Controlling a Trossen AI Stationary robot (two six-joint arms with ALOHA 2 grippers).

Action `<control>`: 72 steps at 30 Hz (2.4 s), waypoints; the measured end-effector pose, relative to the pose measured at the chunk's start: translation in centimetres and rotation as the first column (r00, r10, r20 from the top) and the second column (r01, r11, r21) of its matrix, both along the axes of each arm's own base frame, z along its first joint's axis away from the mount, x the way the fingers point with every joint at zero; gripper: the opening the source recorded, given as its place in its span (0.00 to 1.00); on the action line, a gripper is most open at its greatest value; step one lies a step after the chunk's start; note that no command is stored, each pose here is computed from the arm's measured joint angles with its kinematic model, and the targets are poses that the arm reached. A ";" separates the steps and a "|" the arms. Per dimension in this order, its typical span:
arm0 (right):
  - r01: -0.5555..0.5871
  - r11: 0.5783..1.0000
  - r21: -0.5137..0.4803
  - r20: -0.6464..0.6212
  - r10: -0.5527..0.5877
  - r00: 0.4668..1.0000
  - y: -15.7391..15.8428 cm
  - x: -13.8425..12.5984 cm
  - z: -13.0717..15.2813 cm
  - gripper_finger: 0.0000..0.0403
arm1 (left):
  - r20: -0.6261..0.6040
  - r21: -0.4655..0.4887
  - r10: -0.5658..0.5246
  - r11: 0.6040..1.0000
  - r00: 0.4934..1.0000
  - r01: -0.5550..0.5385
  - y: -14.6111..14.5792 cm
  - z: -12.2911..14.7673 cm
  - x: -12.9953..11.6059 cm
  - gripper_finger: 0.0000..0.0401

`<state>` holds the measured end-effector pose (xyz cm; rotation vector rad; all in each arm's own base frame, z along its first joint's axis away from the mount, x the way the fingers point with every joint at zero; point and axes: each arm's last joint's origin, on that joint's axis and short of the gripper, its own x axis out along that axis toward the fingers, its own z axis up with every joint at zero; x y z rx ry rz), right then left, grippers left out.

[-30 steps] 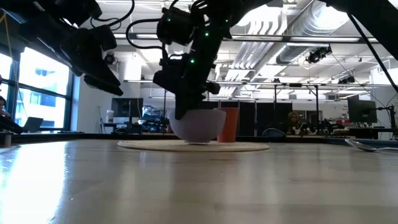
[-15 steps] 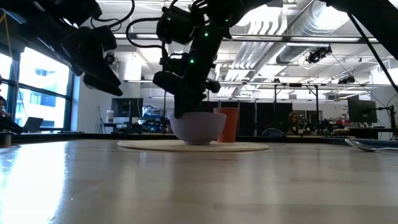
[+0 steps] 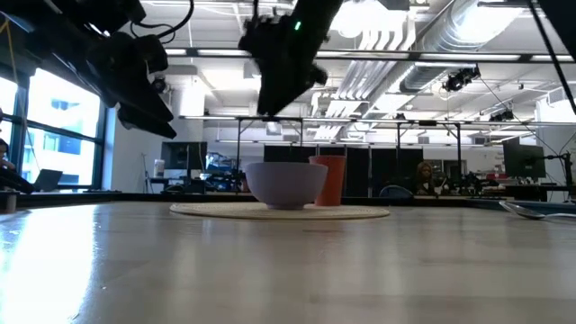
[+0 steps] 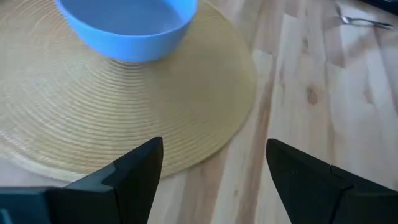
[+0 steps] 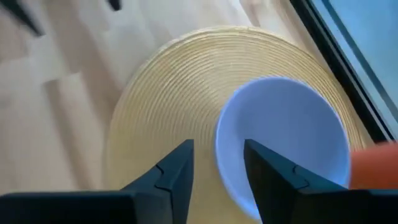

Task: Pick & Place Utensil
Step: Put the fork into the purple bowl

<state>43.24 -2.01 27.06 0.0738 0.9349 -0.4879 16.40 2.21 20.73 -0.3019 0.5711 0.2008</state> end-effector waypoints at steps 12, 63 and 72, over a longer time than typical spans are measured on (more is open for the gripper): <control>0.026 0.999 0.043 -0.403 -0.006 0.915 9.1 -7.8 1.9 0.34 | 0.078 0.018 -0.108 0.994 0.991 0.107 -1.7 0.7 0.5 0.70; 0.482 0.765 0.427 -0.778 0.039 0.627 21.4 -23.0 -14.4 0.40 | 0.167 -0.086 -0.064 0.993 0.984 0.079 -1.8 0.7 0.8 0.70; 0.526 0.725 0.446 -0.781 0.028 0.624 21.0 -23.5 -15.6 0.30 | 0.165 -0.095 -0.036 0.994 0.986 0.052 -1.7 0.6 0.8 0.70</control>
